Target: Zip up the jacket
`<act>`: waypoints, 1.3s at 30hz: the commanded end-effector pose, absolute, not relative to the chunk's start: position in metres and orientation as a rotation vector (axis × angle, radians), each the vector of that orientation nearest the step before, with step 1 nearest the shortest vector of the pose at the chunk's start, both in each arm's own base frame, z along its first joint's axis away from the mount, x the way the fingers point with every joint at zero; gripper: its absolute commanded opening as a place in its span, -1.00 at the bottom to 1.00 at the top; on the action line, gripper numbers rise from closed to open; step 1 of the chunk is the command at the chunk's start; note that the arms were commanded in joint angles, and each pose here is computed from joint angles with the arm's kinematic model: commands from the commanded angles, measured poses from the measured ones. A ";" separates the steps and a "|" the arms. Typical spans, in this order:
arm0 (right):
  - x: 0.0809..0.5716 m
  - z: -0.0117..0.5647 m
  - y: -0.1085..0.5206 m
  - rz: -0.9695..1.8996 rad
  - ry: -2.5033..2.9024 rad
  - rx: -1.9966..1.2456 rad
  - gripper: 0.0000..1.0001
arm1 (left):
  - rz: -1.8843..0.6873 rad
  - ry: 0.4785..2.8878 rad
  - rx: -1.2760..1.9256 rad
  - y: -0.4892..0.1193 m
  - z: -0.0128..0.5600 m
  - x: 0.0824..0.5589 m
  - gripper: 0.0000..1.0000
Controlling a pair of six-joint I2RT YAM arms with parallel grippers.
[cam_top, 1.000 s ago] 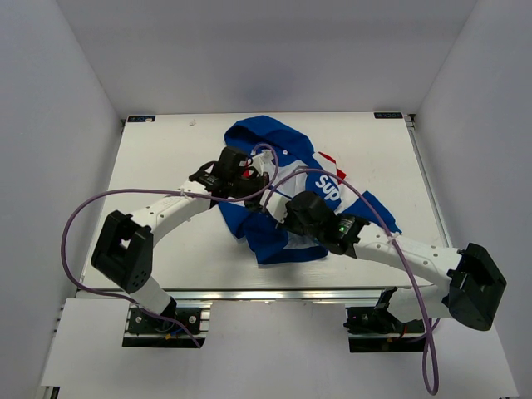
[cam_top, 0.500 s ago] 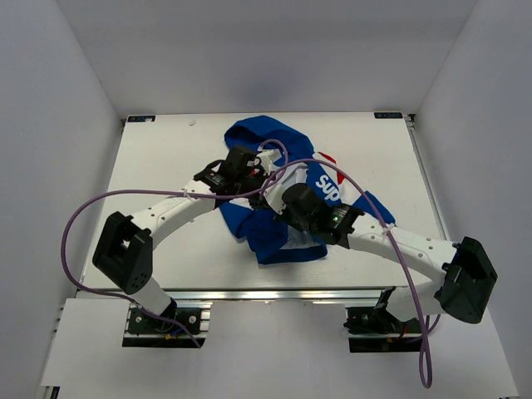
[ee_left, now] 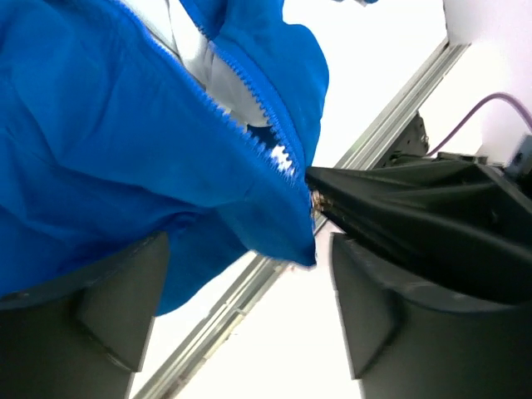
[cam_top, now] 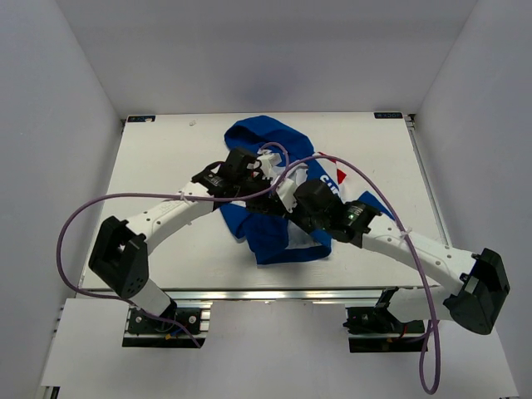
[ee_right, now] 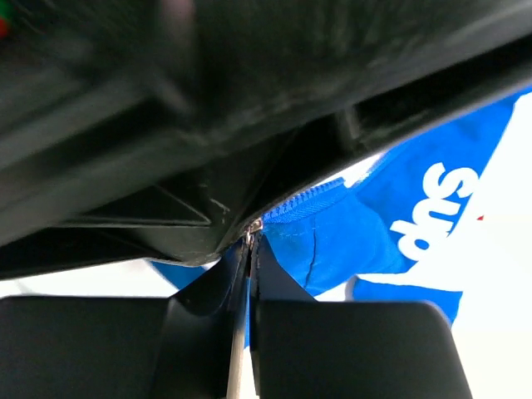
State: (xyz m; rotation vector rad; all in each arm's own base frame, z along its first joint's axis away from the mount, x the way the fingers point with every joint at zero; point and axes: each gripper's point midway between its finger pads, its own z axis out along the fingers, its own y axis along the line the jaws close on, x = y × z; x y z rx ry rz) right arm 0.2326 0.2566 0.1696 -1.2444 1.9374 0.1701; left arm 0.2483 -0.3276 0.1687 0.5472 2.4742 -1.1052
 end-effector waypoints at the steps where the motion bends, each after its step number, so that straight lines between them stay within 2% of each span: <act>1: 0.217 0.177 0.266 0.321 1.980 -1.231 -1.00 | -1.114 2.309 0.595 -0.328 0.219 0.249 0.87; 3: 0.211 0.169 0.262 0.345 2.024 -1.251 -1.00 | -1.080 2.313 0.614 -0.322 0.219 0.246 0.96; 12: 0.216 0.180 0.254 0.516 2.102 -1.191 -1.00 | -0.921 2.156 0.714 -0.294 0.223 0.244 0.96; 16: 0.218 0.182 0.247 0.580 2.144 -1.204 -1.00 | -0.888 1.906 0.753 -0.292 0.247 0.252 0.96; 21: 0.224 0.186 0.242 0.570 2.153 -1.205 -1.00 | -0.909 1.656 0.940 -0.297 0.273 0.238 0.96; 29: 0.231 0.221 0.244 0.693 2.159 -1.181 -1.00 | -0.742 1.644 1.149 -0.312 0.260 0.247 0.96; 39: 0.226 0.226 0.243 0.744 2.242 -1.178 -1.00 | -0.537 1.468 1.284 -0.323 0.265 0.252 0.96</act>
